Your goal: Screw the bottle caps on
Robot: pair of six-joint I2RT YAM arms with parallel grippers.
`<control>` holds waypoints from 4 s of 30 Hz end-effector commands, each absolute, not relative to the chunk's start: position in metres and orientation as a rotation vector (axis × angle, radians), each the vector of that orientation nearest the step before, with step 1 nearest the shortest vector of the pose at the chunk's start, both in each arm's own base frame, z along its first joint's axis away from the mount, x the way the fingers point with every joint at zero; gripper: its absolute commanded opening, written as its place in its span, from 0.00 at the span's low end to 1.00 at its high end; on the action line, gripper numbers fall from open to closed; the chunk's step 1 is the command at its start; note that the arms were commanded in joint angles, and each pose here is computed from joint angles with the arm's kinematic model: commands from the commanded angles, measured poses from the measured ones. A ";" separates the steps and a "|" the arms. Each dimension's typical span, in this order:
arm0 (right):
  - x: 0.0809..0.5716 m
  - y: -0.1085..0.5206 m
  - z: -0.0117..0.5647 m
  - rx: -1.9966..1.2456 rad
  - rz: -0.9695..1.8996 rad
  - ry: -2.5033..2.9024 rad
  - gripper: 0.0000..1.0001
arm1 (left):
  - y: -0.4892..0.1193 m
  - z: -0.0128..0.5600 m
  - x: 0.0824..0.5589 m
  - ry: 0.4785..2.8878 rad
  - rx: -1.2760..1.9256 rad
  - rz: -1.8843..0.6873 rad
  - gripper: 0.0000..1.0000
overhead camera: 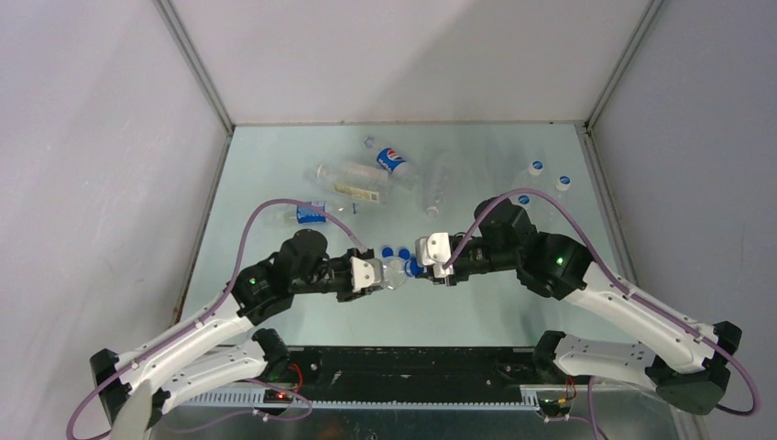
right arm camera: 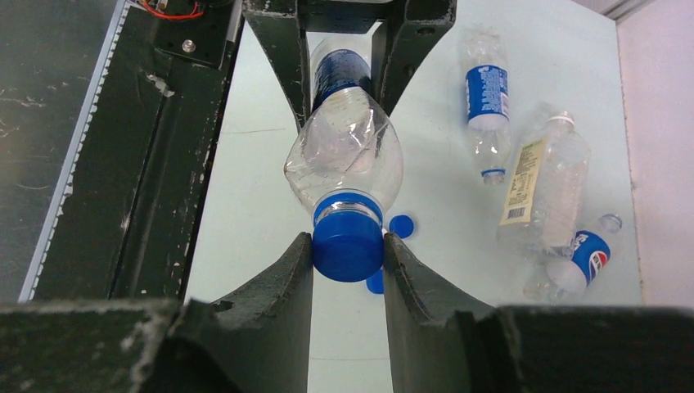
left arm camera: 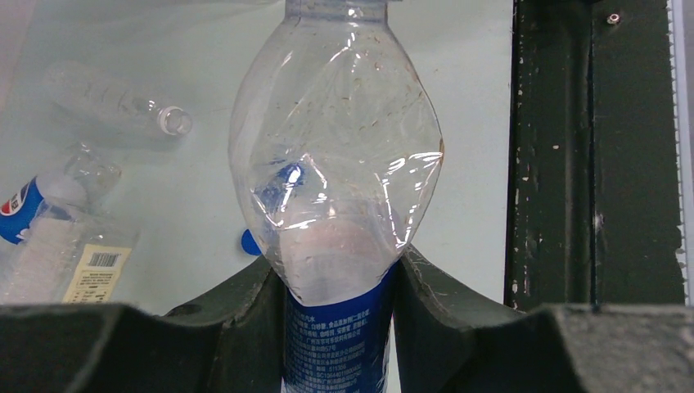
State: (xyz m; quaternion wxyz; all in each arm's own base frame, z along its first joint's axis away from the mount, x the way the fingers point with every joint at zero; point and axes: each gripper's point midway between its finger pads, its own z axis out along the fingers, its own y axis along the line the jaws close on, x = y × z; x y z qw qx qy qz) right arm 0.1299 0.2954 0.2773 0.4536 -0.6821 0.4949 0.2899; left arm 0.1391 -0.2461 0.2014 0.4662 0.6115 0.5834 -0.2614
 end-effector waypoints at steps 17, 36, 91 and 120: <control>0.102 0.287 0.251 -1.966 0.744 1.023 0.00 | -0.278 0.254 0.133 1.225 1.418 -0.853 0.31; 0.124 0.306 0.257 -1.678 0.906 1.389 0.00 | -0.271 0.285 0.161 1.140 1.189 -0.666 0.30; 0.180 0.250 0.349 -0.408 1.008 1.857 0.99 | -0.262 0.219 0.171 1.454 0.945 -0.460 0.25; 0.114 0.251 0.330 -1.510 0.808 1.164 0.89 | -0.282 0.237 0.120 1.414 1.461 -0.908 0.25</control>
